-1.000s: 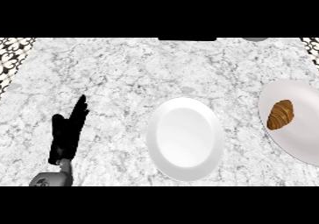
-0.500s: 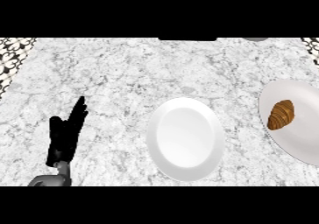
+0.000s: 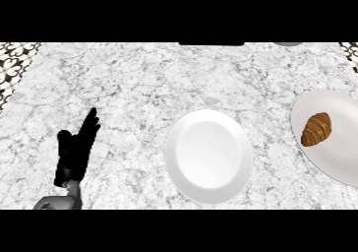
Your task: Pick the croissant from the plate and place it in the plate
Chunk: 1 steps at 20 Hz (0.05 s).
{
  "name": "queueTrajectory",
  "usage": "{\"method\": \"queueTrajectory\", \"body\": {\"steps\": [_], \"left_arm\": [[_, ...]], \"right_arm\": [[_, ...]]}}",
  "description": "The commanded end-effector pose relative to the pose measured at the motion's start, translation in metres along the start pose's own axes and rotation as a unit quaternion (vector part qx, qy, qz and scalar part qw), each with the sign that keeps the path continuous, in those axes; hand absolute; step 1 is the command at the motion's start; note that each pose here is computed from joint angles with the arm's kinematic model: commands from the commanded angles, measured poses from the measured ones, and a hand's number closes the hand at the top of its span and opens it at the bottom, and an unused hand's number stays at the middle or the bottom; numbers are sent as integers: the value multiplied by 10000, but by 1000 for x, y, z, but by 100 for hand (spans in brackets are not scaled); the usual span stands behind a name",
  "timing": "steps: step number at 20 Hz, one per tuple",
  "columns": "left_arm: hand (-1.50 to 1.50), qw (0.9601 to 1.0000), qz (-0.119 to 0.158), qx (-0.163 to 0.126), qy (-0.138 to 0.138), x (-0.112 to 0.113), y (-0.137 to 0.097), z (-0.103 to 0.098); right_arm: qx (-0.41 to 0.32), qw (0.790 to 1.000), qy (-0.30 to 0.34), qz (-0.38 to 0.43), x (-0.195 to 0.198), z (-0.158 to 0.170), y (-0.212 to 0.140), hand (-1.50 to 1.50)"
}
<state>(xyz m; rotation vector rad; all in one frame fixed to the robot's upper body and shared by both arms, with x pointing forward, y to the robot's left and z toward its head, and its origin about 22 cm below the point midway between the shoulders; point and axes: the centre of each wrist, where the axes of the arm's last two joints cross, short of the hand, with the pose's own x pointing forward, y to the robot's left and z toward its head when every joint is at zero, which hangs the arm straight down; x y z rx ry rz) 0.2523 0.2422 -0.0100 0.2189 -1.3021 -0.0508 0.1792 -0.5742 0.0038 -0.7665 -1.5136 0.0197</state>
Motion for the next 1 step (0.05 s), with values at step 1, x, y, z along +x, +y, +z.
{"method": "queueTrajectory", "body": {"steps": [1], "left_arm": [[0,10000,-43,-1,59,11,7,0]], "right_arm": [[-27,9996,145,256,0,6,-15,-150]]}}
